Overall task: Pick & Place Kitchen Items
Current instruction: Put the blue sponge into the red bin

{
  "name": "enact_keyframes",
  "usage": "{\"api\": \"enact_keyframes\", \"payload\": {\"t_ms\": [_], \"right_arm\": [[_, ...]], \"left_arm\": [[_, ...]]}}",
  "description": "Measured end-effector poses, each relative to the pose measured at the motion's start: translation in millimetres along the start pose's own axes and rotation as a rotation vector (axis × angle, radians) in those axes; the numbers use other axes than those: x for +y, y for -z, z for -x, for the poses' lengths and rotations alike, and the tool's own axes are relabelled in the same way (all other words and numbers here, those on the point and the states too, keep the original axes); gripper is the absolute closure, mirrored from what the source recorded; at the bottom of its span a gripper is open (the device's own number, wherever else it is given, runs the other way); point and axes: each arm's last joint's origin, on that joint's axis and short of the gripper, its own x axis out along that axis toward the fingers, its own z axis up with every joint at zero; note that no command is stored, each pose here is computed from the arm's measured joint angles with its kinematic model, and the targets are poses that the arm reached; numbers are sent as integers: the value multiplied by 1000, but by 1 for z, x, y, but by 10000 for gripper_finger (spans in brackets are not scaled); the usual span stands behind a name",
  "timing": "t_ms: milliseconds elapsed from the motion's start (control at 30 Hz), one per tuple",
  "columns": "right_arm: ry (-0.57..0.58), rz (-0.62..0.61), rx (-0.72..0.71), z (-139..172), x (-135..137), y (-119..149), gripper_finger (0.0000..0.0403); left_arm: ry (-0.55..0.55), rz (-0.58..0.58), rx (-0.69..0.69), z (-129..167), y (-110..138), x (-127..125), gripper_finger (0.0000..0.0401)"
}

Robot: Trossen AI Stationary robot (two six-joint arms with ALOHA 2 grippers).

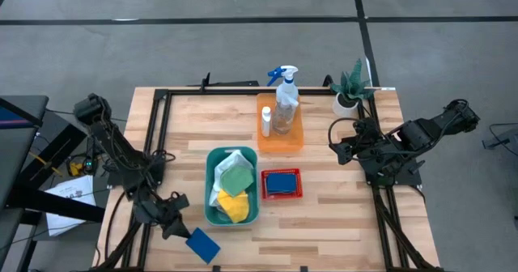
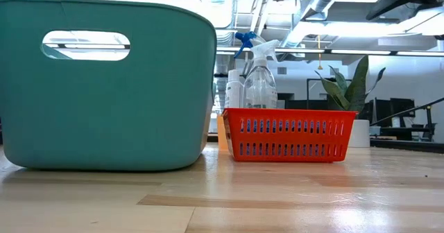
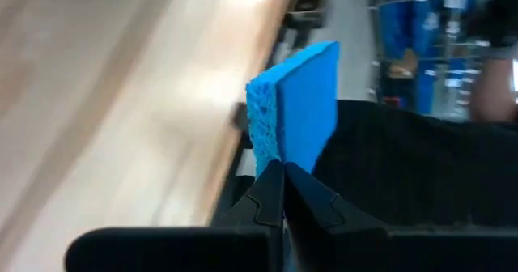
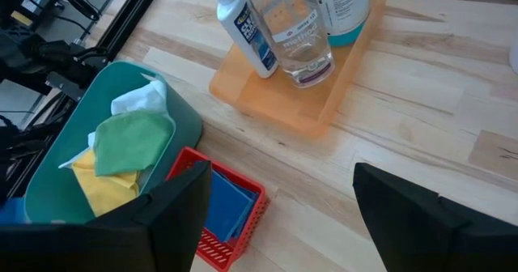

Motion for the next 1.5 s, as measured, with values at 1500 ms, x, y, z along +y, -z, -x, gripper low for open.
{"api": "enact_keyframes", "payload": {"t_ms": [1500], "right_arm": [[-600, -22, -12, -98, 128, -11, 112]], "left_arm": [[196, -32, -823, 45, -74, -34, 401]]}}
